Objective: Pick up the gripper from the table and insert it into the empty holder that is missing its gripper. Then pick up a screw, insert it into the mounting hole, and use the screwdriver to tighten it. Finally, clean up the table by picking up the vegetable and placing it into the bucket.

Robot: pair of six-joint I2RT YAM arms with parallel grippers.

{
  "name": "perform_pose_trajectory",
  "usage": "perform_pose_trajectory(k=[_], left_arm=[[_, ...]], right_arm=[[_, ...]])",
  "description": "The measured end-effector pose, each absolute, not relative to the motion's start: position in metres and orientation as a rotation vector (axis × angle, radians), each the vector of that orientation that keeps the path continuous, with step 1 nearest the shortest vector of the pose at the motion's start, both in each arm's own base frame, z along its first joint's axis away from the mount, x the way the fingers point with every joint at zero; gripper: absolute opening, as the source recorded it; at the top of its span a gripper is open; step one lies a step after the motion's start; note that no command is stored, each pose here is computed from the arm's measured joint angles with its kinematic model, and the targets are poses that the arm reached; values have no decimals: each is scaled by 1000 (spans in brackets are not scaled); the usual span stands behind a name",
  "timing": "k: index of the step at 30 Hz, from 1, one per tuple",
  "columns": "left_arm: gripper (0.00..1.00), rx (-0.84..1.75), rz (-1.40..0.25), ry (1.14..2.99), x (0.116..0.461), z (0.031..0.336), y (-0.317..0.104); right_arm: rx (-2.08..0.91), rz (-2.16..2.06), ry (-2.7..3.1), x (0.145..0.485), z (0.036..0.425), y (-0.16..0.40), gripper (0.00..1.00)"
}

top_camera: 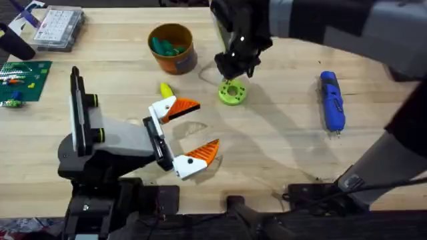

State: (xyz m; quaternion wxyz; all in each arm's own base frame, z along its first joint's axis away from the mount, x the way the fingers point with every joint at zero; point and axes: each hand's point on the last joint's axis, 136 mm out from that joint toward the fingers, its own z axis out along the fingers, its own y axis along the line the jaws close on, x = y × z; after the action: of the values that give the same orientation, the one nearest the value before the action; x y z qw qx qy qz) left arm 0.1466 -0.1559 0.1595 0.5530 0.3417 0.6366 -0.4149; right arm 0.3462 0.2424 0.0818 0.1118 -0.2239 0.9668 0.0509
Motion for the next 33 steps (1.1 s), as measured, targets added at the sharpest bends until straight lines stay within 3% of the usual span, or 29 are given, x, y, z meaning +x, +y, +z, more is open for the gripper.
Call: perform_pose_trajectory(k=[16,33], left_arm=[[986,807,-983,1507,146,159,-156],[986,807,-983,1507,146,159,-156]], right_arm=[[-672,233,2675,335,191,240,7],[-968,326,2493,278,269,299,7]])
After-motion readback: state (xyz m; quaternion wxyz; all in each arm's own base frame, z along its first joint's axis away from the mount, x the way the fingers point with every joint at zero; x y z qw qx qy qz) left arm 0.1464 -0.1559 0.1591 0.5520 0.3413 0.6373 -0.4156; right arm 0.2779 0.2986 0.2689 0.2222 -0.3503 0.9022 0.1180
